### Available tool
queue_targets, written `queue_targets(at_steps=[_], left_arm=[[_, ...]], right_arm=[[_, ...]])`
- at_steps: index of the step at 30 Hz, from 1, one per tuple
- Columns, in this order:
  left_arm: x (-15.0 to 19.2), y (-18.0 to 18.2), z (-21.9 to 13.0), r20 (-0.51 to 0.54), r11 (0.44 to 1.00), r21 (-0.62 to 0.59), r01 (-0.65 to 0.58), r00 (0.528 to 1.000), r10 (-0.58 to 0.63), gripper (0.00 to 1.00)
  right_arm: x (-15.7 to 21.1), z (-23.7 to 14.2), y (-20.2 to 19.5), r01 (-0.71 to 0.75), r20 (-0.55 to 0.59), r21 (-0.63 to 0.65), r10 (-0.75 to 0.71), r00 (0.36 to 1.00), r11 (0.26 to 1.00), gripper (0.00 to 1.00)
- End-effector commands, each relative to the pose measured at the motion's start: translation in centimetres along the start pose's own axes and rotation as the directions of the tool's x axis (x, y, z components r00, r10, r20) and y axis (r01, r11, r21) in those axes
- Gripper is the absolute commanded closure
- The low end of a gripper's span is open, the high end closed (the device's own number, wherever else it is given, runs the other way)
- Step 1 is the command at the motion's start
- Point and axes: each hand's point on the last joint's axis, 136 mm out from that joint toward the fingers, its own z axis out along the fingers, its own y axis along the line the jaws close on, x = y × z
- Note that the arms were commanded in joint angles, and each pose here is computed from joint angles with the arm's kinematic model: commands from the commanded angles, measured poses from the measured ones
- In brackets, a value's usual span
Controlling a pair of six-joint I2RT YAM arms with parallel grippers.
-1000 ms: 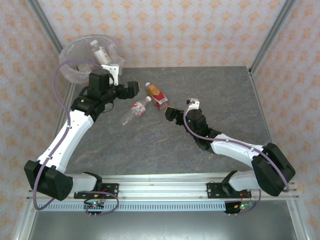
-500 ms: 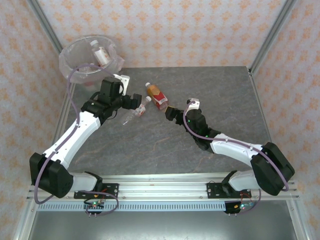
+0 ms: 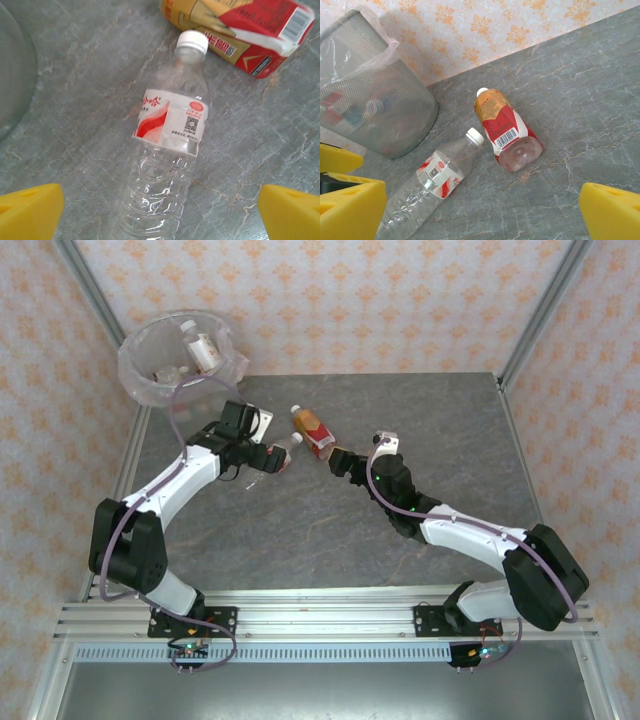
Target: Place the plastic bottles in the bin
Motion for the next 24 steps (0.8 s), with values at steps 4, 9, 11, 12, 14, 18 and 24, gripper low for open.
queue_targets(at_steps=[4, 9, 11, 12, 14, 18, 24], left_arm=[[1.6, -1.3, 3.2, -0.103, 0.996, 0.087, 0.033, 0.994, -0.024, 0.00], [3.5, -0.3, 6.5, -0.195, 0.996, 0.017, 0.086, 0.977, -0.081, 0.00], [3.7, -0.8, 6.9, -0.211, 0.995, 0.036, 0.088, 0.974, -0.079, 0.00], [3.7, -1.1, 7.0, -0.213, 0.996, 0.042, 0.083, 0.974, -0.072, 0.00], [3.5, -1.7, 6.9, -0.207, 0.996, 0.052, 0.073, 0.976, -0.061, 0.00], [3.4, -2.9, 6.9, -0.200, 0.992, 0.101, 0.078, 0.978, -0.057, 0.00], [3.4, -2.4, 7.4, -0.208, 0.995, 0.056, 0.079, 0.976, -0.065, 0.00]], right_arm=[[-1.0, -0.3, 0.3, -0.007, 0.033, 0.008, 0.007, 0.999, 1.000, 0.01], [-1.0, -0.4, 0.4, 0.000, 0.031, 0.004, 0.000, 1.000, 1.000, 0.01], [-1.1, -0.4, 0.5, 0.004, 0.032, 0.003, -0.004, 0.999, 1.000, 0.01], [-1.1, -0.4, 0.3, 0.005, 0.032, 0.008, -0.005, 0.999, 1.000, 0.01], [-1.0, -0.4, 0.3, 0.006, 0.030, 0.007, -0.006, 1.000, 1.000, 0.01], [-0.7, -0.3, 0.2, 0.000, 0.024, 0.011, 0.000, 1.000, 1.000, 0.01], [-0.7, -0.3, 0.1, 0.008, 0.024, 0.013, -0.008, 1.000, 1.000, 0.01]])
